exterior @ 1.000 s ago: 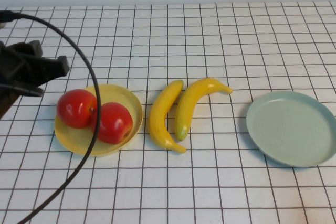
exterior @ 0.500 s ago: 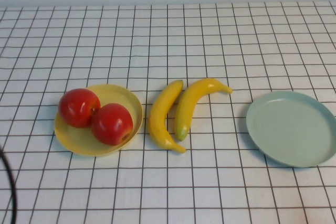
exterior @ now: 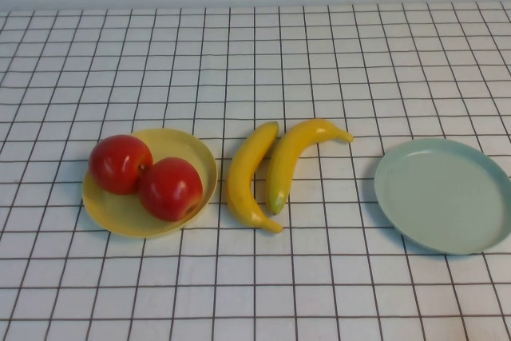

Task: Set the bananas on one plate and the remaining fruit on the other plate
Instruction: Put another type of fruit in the right plate

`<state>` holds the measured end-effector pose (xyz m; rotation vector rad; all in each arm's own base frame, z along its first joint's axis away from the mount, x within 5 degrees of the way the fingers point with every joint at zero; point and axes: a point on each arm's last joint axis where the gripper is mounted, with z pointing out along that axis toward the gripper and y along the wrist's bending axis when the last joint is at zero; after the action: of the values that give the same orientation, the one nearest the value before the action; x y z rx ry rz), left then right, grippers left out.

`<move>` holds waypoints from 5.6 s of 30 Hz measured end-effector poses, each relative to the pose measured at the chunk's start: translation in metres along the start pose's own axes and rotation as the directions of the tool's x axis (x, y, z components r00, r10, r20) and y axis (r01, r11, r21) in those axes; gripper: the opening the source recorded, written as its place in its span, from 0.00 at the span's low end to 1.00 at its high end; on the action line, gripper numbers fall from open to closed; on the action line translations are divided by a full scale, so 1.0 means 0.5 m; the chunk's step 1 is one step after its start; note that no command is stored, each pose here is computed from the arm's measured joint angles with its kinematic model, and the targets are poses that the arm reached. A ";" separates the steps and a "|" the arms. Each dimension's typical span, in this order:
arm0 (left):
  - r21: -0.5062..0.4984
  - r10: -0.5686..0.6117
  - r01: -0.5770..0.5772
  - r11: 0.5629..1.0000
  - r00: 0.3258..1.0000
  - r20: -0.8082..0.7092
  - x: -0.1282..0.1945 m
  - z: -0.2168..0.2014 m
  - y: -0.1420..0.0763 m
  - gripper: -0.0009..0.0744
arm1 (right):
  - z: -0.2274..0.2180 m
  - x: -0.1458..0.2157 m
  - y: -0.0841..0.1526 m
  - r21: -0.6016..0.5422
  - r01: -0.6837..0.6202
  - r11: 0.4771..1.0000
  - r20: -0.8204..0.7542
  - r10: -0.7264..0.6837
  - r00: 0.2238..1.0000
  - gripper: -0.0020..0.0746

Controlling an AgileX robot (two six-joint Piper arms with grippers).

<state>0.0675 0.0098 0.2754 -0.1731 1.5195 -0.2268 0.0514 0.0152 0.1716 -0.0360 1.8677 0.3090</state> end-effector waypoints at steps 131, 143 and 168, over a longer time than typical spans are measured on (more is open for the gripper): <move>0.134 0.333 -0.305 0.943 0.884 -0.329 0.208 -0.039 0.018 0.01 | 0.532 -0.414 0.220 -0.002 -0.147 0.989 -0.857 0.074 0.509 0.02; 0.134 0.333 -0.305 0.943 0.884 -0.329 0.208 -0.039 0.018 0.01 | 0.651 -0.407 0.316 0.084 -0.005 0.996 -0.800 0.071 0.596 0.63; 0.134 0.333 -0.305 0.943 0.884 -0.329 0.208 -0.039 0.018 0.01 | 0.767 -0.210 0.390 0.132 -0.025 0.991 -0.863 0.127 0.489 0.45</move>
<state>0.0520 -0.0074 0.1719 0.1932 1.8613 -0.0514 0.4069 0.2777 0.1996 -0.0447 2.9380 0.2715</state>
